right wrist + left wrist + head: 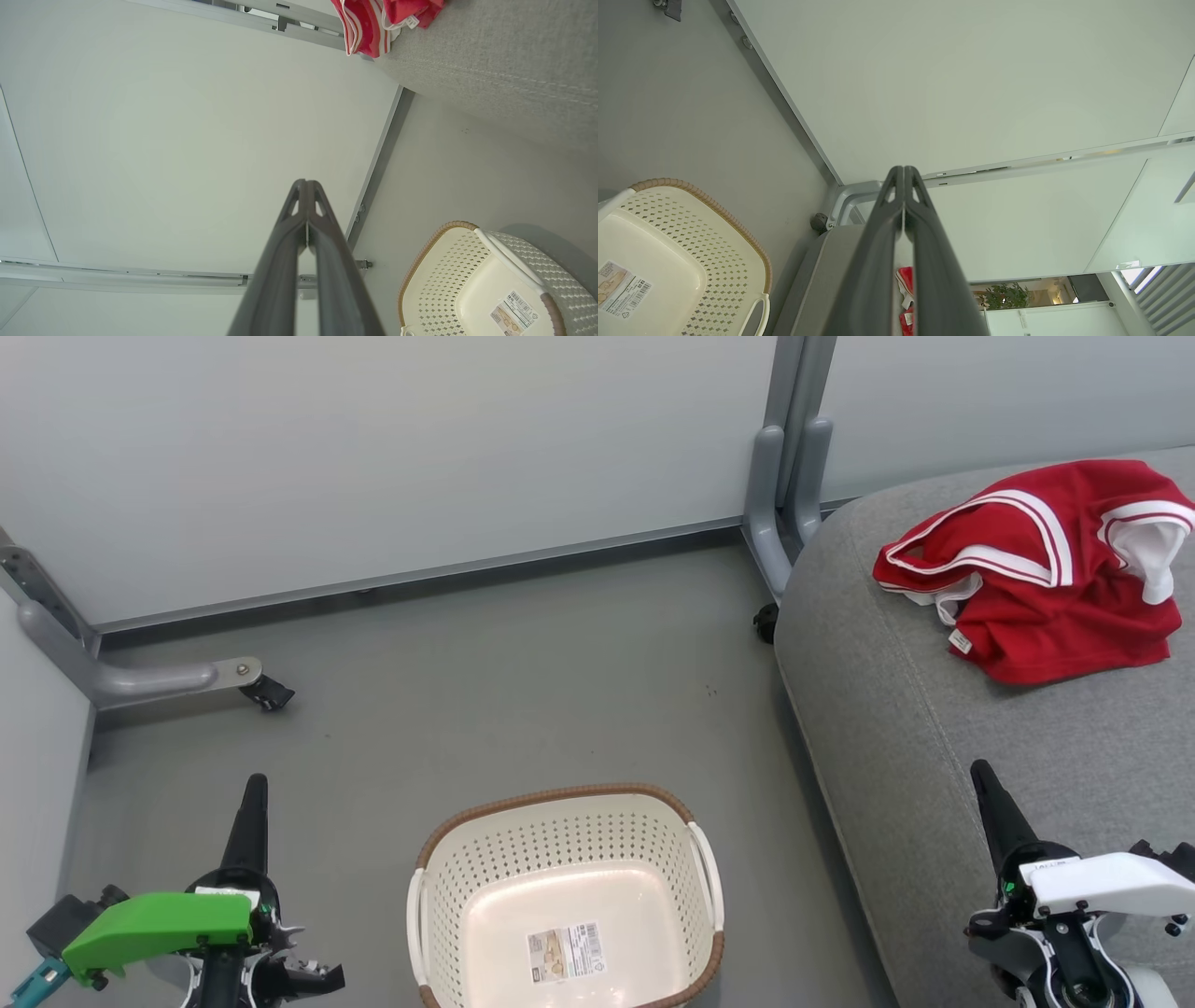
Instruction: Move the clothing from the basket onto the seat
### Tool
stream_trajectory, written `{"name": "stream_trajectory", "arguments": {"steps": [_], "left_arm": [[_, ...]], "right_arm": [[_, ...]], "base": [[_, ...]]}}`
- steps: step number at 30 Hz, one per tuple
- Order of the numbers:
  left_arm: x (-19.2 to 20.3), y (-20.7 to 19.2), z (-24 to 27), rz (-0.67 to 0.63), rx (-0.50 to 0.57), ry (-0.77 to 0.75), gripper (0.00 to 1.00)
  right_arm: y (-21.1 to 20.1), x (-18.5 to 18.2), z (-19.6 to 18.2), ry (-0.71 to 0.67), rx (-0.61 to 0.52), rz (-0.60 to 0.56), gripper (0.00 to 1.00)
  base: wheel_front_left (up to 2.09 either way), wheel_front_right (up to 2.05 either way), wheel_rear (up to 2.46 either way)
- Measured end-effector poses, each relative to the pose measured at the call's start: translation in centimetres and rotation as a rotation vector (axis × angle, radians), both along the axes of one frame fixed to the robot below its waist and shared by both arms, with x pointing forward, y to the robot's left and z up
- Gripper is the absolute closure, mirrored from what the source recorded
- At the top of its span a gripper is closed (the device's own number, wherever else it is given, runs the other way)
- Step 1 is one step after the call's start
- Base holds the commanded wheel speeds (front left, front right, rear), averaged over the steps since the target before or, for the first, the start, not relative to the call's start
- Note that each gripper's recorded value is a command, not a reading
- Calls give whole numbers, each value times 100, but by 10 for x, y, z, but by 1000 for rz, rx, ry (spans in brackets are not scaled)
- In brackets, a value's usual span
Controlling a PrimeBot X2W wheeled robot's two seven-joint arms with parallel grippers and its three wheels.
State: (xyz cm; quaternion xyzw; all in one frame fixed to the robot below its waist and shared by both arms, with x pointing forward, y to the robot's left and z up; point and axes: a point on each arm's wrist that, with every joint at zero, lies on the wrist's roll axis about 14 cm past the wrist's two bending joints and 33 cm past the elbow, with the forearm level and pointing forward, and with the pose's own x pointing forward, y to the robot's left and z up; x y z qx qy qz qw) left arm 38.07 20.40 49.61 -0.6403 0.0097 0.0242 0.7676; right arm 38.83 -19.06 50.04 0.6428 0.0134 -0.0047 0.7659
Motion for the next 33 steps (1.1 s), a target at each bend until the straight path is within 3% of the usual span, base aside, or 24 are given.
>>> {"name": "stream_trajectory", "arguments": {"steps": [25,33], "left_arm": [[6,-4,6,-19,-179,-29,100],[6,-4,7,-19,-183,-34,100]], "right_arm": [[-8,-1,4,-17,173,-10,100],[-8,0,4,-18,178,-11,100]], "base": [[0,0,0],[0,0,0]]}}
